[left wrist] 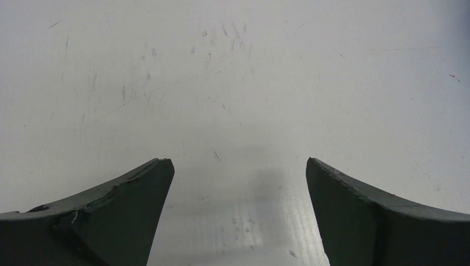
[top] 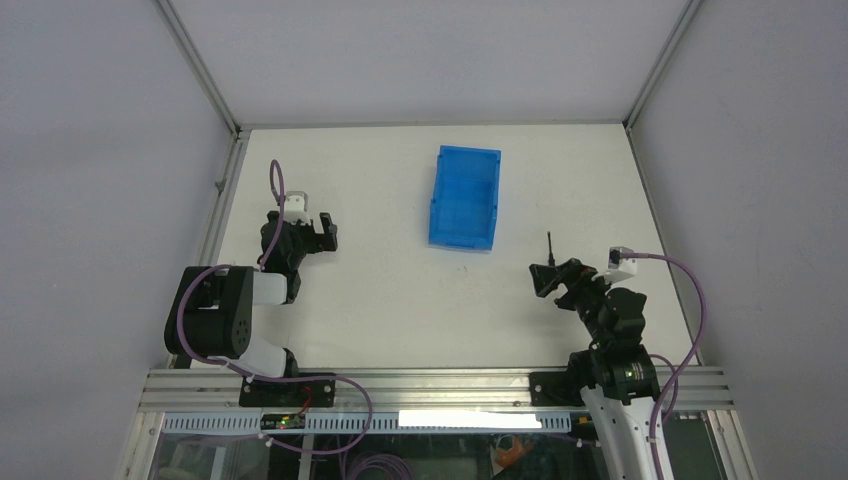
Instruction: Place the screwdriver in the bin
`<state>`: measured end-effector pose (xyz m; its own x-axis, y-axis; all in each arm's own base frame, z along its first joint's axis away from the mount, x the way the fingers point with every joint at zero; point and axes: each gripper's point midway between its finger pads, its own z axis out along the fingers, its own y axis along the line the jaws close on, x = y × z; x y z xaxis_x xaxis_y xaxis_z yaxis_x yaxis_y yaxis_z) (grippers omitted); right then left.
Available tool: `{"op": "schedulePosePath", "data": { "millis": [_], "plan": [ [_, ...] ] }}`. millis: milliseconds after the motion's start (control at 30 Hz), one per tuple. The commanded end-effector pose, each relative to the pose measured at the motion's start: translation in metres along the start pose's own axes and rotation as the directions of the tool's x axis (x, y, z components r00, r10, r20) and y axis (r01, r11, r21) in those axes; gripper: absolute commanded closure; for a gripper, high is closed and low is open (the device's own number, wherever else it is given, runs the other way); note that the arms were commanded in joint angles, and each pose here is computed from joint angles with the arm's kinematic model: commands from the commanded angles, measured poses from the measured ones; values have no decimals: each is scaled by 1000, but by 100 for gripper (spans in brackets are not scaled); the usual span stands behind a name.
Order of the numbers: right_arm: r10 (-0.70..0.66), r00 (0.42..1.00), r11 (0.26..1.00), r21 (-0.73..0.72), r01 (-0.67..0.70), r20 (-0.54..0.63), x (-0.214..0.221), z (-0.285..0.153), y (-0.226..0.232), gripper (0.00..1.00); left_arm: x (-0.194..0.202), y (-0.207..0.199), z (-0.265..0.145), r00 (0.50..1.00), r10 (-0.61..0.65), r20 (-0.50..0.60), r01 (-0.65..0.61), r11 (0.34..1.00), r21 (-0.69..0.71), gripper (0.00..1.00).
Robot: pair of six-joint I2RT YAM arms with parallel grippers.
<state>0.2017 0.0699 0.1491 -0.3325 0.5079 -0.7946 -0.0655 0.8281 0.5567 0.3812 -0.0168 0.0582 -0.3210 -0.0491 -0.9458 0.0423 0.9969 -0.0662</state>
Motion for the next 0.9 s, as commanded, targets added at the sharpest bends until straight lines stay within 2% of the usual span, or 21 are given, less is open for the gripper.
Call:
{"op": "schedulePosePath", "data": {
  "millis": [0, 67, 200, 267, 333, 433, 533, 600, 700, 767, 833, 867],
  "plan": [
    [39, 995, 999, -10, -38, 95, -33, -9, 15, 1, -24, -1, 4, 997, -8, 79, 7, 1000, 13, 1],
    [17, 992, 998, -65, -9, 121, -49, -18, 33, 1, -25, -1, 4, 997, -8, 79, 7, 1000, 12, 1],
    [3, 971, 992, -125, 28, 239, -93, -30, 60, 8, -24, -1, 4, 997, -8, 78, 7, 1000, 13, 1],
    [-43, 965, 991, -108, 73, 259, -114, -31, 69, 10, -25, -1, 4, 997, -8, 80, 7, 1000, 12, 1],
    [-105, 972, 992, -44, 117, 211, -130, -26, 73, 11, -25, -1, 4, 997, -8, 79, 7, 1000, 12, 1],
    [-183, 982, 981, 71, 180, 42, -157, -12, 81, 13, -24, -1, 4, 997, -8, 79, 7, 1000, 12, 1],
    [-209, 961, 932, 261, 251, -178, -172, -3, 63, 10, -25, 0, 4, 997, -8, 80, 7, 1000, 11, 1],
    [-192, 907, 874, 354, 332, -376, -166, 4, 46, 5, -24, -1, 4, 997, -8, 79, 7, 1000, 12, 1],
    [-123, 762, 820, 368, 439, -636, -142, 11, 28, 4, -24, -1, 4, 997, -8, 79, 7, 1000, 12, 1],
    [-82, 701, 786, 386, 482, -708, -127, 26, 9, 4, -25, -1, 4, 997, -8, 79, 7, 1000, 12, 1],
    [-33, 668, 786, 393, 477, -743, -107, 44, -9, 4, -24, 0, 4, 997, -8, 79, 7, 1000, 12, 1],
    [13, 634, 788, 399, 469, -773, -88, 51, -23, 4, -25, -1, 4, 997, -8, 79, 7, 1000, 12, 1]
  ]
}}
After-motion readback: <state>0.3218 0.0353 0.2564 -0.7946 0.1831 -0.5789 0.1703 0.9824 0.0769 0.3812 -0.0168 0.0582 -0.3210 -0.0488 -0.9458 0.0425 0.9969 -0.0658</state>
